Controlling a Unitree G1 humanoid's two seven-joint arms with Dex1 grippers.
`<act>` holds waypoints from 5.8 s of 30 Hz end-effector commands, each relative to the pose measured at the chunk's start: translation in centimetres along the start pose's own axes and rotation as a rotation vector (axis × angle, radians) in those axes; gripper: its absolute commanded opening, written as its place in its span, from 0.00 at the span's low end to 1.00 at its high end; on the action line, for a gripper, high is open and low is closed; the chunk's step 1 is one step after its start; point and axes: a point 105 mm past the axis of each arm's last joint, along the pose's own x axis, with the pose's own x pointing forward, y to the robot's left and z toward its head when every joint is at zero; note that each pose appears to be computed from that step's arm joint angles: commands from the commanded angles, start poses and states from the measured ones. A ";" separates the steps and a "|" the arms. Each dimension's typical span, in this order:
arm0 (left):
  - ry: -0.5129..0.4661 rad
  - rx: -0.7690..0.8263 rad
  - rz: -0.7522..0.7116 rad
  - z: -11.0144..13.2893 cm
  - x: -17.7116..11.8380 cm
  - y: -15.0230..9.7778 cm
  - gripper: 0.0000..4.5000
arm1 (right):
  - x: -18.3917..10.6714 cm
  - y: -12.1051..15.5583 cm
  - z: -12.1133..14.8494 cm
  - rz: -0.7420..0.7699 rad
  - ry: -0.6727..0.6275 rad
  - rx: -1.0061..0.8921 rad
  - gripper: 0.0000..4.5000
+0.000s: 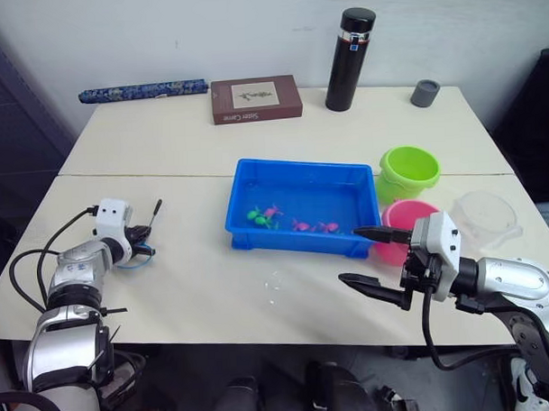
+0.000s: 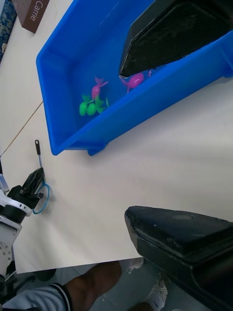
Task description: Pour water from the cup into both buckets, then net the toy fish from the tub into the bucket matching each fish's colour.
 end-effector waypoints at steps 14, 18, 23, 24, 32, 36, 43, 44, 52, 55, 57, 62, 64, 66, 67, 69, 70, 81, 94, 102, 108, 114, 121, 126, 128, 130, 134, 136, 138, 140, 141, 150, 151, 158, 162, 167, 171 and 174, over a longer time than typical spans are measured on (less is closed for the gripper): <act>-0.270 0.390 -0.421 10.8 -7.9 -7.2 0.01 | 0.2 -0.8 1.4 0.045 0.022 -0.032 1.00; -0.270 0.506 -0.542 12.4 -9.4 -10.5 0.01 | 0.6 -1.1 1.1 0.060 0.053 -0.002 1.00; -0.285 0.632 -0.813 13.0 -10.1 -17.0 0.01 | 0.9 -1.3 0.4 0.090 0.123 0.043 1.00; -0.276 0.674 -0.892 12.5 -10.0 -18.6 0.01 | 1.1 -1.3 0.1 0.093 0.143 0.058 1.00; -0.203 0.902 -1.279 8.4 -9.8 -25.6 0.01 | 2.6 -1.3 0.0 0.127 0.208 0.149 1.00; -0.197 0.944 -1.350 7.6 -9.4 -27.1 0.01 | 3.5 -0.7 0.2 0.136 0.199 0.155 1.00; -0.239 0.942 -1.355 8.9 -9.1 -27.8 0.01 | 4.1 0.5 0.2 0.157 0.191 0.147 1.00; -0.239 0.945 -1.353 8.9 -9.1 -27.8 0.01 | 4.1 0.6 0.2 0.159 0.189 0.147 1.00; -0.240 0.956 -1.344 9.2 -8.9 -27.6 0.01 | 4.1 0.8 0.3 0.161 0.184 0.144 1.00; -0.242 0.960 -1.341 9.2 -8.8 -27.5 0.01 | 4.1 0.7 0.3 0.159 0.183 0.142 1.00; -0.243 0.960 -1.340 9.3 -8.8 -27.5 0.01 | 4.1 0.7 0.2 0.155 0.181 0.142 1.00; -0.246 0.962 -1.335 9.6 -8.8 -27.5 0.00 | 4.0 0.5 0.2 0.150 0.185 0.145 0.61; -0.244 0.961 -1.335 9.7 -8.8 -27.4 0.00 | 4.0 0.6 0.1 0.153 0.186 0.146 0.40; -0.242 0.960 -1.335 9.8 -8.8 -27.4 0.00 | 4.0 0.6 0.1 0.154 0.187 0.146 0.21; -0.241 0.958 -1.335 9.8 -8.8 -27.4 0.00 | 4.0 0.6 0.1 0.154 0.186 0.146 0.06; -0.237 0.958 -1.335 9.8 -8.8 -27.3 0.00 | 3.9 0.6 0.1 0.155 0.185 0.146 0.00; -0.235 0.957 -1.335 9.7 -8.8 -27.3 0.00 | 3.9 0.6 0.1 0.155 0.185 0.146 0.00; -0.222 0.949 -1.324 9.5 -8.7 -27.2 0.00 | 3.8 0.6 0.3 0.161 0.184 0.139 0.00; -0.365 0.619 -1.224 15.8 -10.8 -25.0 0.87 | 3.3 0.6 0.3 0.165 0.189 0.120 0.00; -0.429 0.468 -0.958 19.7 -13.1 -17.4 0.87 | 2.5 0.2 0.0 0.147 0.209 0.123 0.00; -0.365 0.434 -0.823 17.4 -14.0 -13.6 0.82 | 1.7 -2.0 1.0 0.084 0.199 0.084 0.00; -0.345 0.446 -0.768 15.2 -14.4 -13.6 0.49 | 0.8 -5.6 2.4 -0.021 0.201 -0.015 0.00; -0.326 0.439 -0.786 13.9 -13.9 -14.6 0.49 | 0.7 -8.6 3.5 -0.089 0.209 -0.108 0.00; -0.306 0.456 -0.786 12.9 -13.5 -15.0 0.49 | 0.3 -10.2 3.0 -0.148 0.254 -0.171 0.00; -0.301 0.454 -0.791 12.7 -13.5 -15.1 0.49 | 0.1 -10.5 3.0 -0.157 0.264 -0.188 0.00; -0.271 0.452 -0.814 12.1 -13.6 -15.3 0.49 | -0.2 -10.9 2.7 -0.171 0.297 -0.231 0.00; -0.236 0.432 -0.861 11.4 -14.0 -15.8 0.77 | -0.6 -11.7 2.4 -0.196 0.347 -0.299 0.00; -0.257 0.440 -0.864 11.5 -14.2 -16.1 0.98 | -0.8 -12.0 2.1 -0.202 0.379 -0.334 0.00; -0.264 0.439 -0.876 11.6 -14.4 -16.3 0.99 | -0.9 -12.2 2.0 -0.204 0.396 -0.353 0.00; -0.288 0.480 -0.851 11.7 -14.5 -16.2 0.99 | -1.1 -12.6 2.0 -0.213 0.418 -0.389 0.00; -0.284 0.487 -0.860 11.6 -14.8 -16.1 0.99 | -1.2 -12.8 2.0 -0.216 0.430 -0.410 0.00; -0.280 0.492 -0.909 11.4 -16.1 -15.6 0.99 | -1.4 -13.9 1.6 -0.229 0.521 -0.530 0.00; -0.279 0.492 -0.910 11.4 -16.1 -15.5 0.99 | -1.4 -14.0 1.5 -0.225 0.542 -0.550 0.00; -0.276 0.506 -0.864 11.3 -15.5 -14.7 0.99 | -1.1 -14.2 0.6 -0.205 0.637 -0.640 0.00; -0.284 0.507 -0.852 11.3 -15.4 -14.7 0.99 | -0.3 -13.8 -0.3 -0.168 0.664 -0.658 0.00; -0.291 0.505 -0.844 11.2 -15.5 -14.7 0.99 | 0.0 -13.6 -1.2 -0.142 0.692 -0.675 0.00; -0.293 0.500 -0.835 11.1 -15.7 -14.6 0.99 | 0.1 -13.2 -1.6 -0.115 0.699 -0.673 0.00; -0.295 0.498 -0.832 11.0 -15.7 -14.6 0.99 | 0.3 -12.6 -1.8 -0.082 0.693 -0.658 0.00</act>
